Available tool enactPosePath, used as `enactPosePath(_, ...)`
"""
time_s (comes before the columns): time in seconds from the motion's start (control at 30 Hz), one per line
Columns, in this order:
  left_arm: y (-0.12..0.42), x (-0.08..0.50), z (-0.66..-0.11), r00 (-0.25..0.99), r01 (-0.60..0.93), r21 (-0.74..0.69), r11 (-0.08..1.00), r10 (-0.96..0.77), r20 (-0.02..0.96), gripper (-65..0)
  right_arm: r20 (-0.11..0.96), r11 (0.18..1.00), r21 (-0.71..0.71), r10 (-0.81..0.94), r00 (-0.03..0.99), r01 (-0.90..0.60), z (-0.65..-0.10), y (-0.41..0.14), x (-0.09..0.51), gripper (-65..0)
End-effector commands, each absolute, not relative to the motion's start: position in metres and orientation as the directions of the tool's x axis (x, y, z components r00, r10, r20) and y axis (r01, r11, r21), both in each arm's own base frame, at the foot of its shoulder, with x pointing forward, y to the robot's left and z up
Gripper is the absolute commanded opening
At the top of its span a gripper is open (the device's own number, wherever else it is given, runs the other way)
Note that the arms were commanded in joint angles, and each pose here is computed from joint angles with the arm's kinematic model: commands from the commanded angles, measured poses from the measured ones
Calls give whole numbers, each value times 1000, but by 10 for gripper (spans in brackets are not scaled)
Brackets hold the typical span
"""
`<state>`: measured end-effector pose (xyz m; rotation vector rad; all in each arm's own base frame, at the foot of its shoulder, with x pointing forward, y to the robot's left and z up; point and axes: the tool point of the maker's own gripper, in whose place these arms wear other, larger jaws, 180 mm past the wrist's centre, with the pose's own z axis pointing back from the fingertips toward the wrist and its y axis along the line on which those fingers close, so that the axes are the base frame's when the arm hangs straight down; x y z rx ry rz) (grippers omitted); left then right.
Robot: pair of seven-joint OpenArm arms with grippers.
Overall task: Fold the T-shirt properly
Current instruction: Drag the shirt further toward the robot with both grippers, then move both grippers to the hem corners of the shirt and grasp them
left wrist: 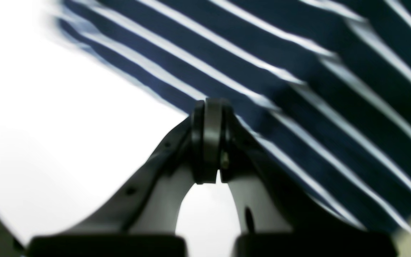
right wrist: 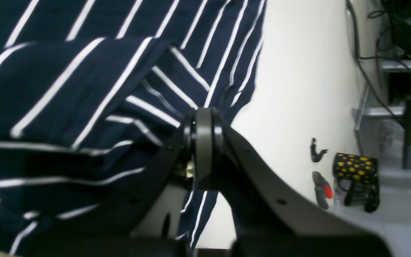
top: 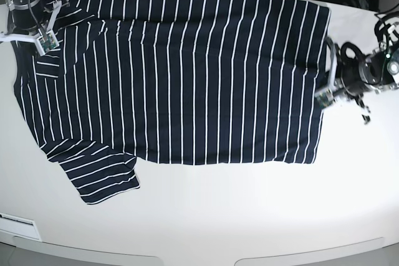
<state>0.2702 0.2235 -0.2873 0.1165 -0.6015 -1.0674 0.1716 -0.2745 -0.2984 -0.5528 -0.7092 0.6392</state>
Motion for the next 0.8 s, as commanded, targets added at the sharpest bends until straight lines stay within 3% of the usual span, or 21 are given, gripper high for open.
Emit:
enactPosePath(0.0, 233, 288, -274, 332, 744, 430, 511, -842, 425, -650, 433, 659, -682, 713, 551, -317, -285, -274, 183, -650)
enactPosePath(0.13, 268, 328, -277, 411, 625, 464, 628, -770, 488, -650, 469, 668, -690, 707, 530, -279, -275, -273, 198, -650)
enactPosePath(0.23, 306, 359, -281, 531, 469, 415, 780, -624, 573, -650, 485, 672, -692, 705, 518, -266, -271, -272, 205, -650)
enactPosePath(0.4, 348, 400, -282, 624, 211, 106, 972, -217, 750, -650, 498, 672, -697, 705, 505, -252, -266, -272, 211, -650)
enactPosePath(0.5, 359, 413, -285, 634, 134, -100, 986, -7, 774, -650, 497, 672, -697, 705, 505, -252, -267, -272, 211, -650)
enactPosePath(0.6, 366, 420, -299, 660, 50, -215, 975, 129, 740, -643, 496, 671, -696, 707, 504, -255, -267, -272, 211, -650)
enactPosePath(0.7, 359, 423, -314, 696, 5, -297, 955, 210, 686, -356, 487, 665, -694, 715, 502, -276, -269, -270, 210, -650)
enactPosePath(0.73, 356, 424, -317, 707, -1, -311, 951, 221, 672, -316, 488, 668, -690, 714, 502, -279, -270, -269, 210, -650)
enactPosePath(0.77, 351, 425, -322, 718, -4, -327, 945, 230, 657, -317, 493, 674, -684, 709, 504, -279, -270, -268, 209, -650)
